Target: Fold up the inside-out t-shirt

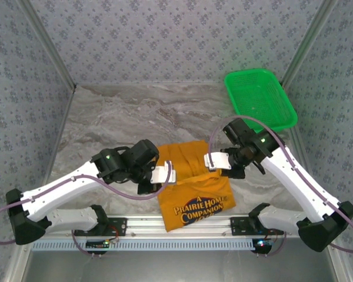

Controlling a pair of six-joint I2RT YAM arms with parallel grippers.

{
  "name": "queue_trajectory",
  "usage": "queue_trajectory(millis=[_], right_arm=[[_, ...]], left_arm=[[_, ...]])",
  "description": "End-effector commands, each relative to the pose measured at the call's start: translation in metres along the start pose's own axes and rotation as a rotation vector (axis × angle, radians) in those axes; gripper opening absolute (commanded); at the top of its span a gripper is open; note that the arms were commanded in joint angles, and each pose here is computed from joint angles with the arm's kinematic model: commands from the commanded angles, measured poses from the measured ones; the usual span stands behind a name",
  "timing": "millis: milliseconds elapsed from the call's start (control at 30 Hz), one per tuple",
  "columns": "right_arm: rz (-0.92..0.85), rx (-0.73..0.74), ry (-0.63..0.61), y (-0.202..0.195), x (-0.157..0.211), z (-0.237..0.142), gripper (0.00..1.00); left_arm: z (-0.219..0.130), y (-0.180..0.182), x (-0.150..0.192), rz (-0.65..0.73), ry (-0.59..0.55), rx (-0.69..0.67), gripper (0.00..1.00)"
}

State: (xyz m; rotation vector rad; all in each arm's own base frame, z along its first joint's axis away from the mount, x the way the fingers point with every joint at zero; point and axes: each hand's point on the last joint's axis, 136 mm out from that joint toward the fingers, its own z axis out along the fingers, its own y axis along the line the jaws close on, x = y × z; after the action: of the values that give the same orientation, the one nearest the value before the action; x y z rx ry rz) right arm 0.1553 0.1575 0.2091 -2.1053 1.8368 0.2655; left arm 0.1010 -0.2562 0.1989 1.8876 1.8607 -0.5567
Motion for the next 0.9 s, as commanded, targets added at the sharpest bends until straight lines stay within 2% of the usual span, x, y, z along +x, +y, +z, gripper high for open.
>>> queue_trajectory(millis=[0, 233, 367, 633, 767, 867], right_arm=[[-0.021, 0.016, -0.063, -0.018, -0.017, -0.008, 0.0], [-0.018, -0.024, -0.072, -0.027, -0.03, -0.027, 0.0], [-0.029, 0.05, -0.094, -0.025, -0.029, -0.043, 0.0], [-0.004, 0.064, -0.087, -0.051, -0.022, -0.025, 0.0], [0.041, 0.065, -0.106, -0.077, -0.019, -0.013, 0.0], [0.067, 0.068, -0.194, -0.107, -0.023, 0.0, 0.0]], left_arm=[[-0.014, 0.003, -0.004, 0.01, -0.013, 0.028, 0.0], [-0.038, 0.015, -0.025, -0.012, -0.031, 0.043, 0.0], [-0.054, 0.017, -0.039, 0.003, -0.063, 0.016, 0.0], [-0.039, 0.033, -0.021, 0.053, 0.028, 0.001, 0.0], [-0.033, 0.064, -0.006, 0.033, 0.043, -0.04, 0.0], [-0.027, 0.093, 0.003, 0.018, 0.035, -0.054, 0.0]])
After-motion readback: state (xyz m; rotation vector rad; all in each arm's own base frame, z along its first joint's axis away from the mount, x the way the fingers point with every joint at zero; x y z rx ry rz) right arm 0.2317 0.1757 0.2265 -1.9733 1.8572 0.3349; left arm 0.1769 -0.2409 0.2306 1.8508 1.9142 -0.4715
